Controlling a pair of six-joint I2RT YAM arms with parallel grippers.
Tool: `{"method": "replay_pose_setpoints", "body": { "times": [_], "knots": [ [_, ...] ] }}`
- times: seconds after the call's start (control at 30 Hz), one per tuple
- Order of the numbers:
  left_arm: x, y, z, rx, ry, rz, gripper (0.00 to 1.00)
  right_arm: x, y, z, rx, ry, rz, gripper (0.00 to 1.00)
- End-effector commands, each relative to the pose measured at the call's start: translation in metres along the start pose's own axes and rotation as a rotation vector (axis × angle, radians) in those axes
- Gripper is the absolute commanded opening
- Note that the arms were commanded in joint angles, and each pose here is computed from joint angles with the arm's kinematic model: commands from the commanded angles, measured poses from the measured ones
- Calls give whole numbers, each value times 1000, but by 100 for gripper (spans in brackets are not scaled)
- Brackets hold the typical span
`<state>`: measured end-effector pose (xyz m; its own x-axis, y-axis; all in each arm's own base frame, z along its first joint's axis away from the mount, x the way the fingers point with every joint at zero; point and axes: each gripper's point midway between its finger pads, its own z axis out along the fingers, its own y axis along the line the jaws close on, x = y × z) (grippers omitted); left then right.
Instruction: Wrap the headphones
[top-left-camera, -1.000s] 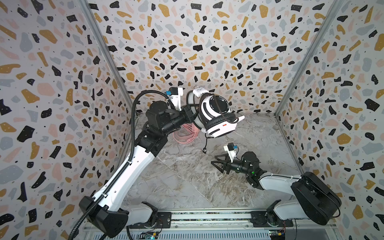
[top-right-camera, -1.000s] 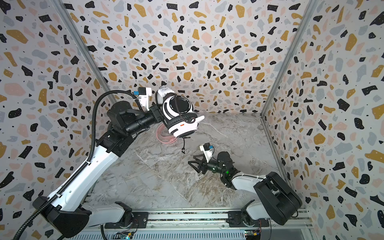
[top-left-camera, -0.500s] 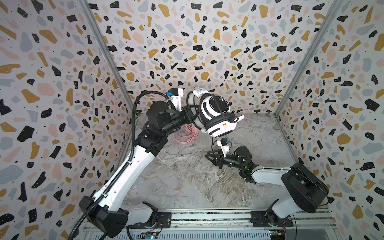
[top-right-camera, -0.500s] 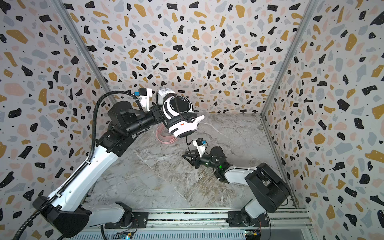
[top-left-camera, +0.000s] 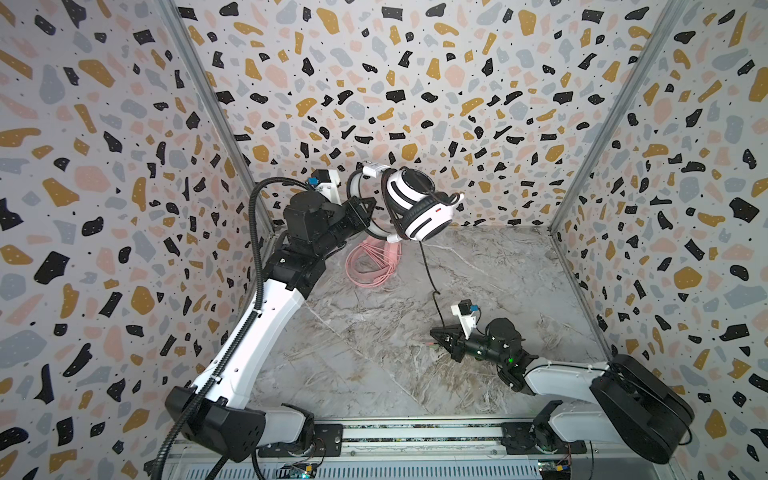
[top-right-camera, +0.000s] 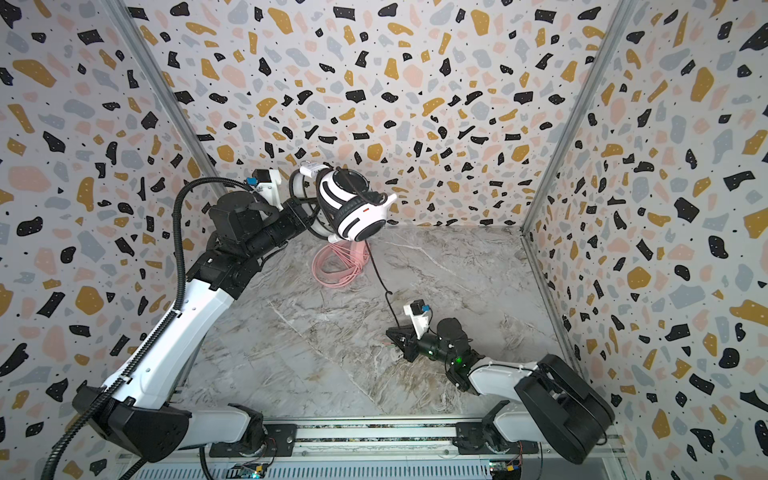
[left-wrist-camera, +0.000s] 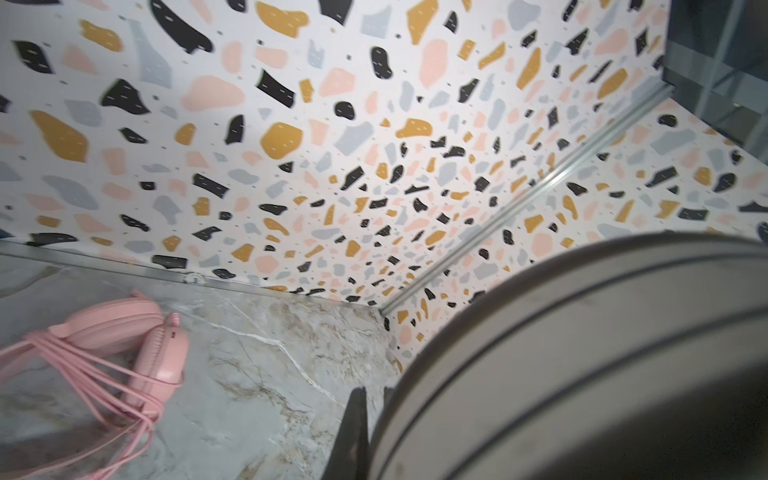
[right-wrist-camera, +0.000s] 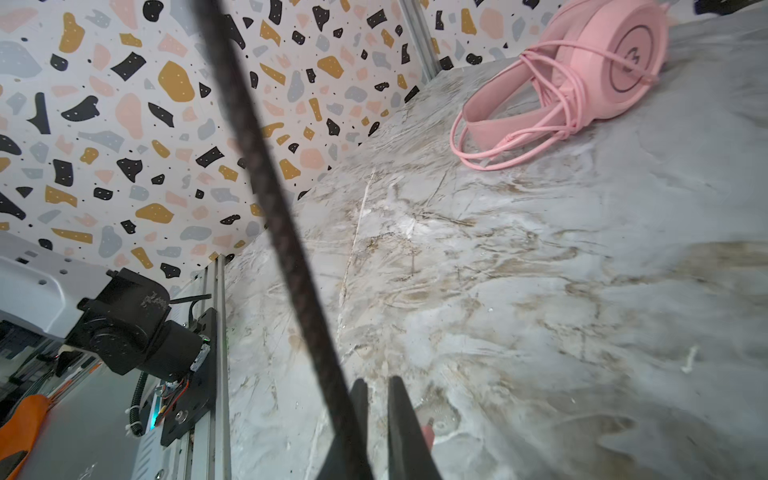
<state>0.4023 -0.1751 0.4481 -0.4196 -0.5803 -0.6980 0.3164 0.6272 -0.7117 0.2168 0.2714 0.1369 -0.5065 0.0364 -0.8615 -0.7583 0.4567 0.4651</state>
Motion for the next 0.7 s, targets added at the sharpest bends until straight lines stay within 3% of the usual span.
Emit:
{"method": "replay_pose_setpoints", "body": {
  "times": [0.0, 0.27, 0.4, 0.67],
  "knots": [
    [-67, -33, -21, 82, -238, -27, 0, 24, -18, -12, 128, 81, 11, 3],
    [-73, 0, -21, -26, -302, -56, 0, 11, -10, -39, 206, 75, -33, 3],
    [-76, 41, -27, -221, -380, -6, 0, -8, 13, -46, 205, 70, -92, 3],
    [-83, 119, -62, -603, -596, -22, 0, -32, 64, -62, 209, 83, -186, 3]
  ]
}}
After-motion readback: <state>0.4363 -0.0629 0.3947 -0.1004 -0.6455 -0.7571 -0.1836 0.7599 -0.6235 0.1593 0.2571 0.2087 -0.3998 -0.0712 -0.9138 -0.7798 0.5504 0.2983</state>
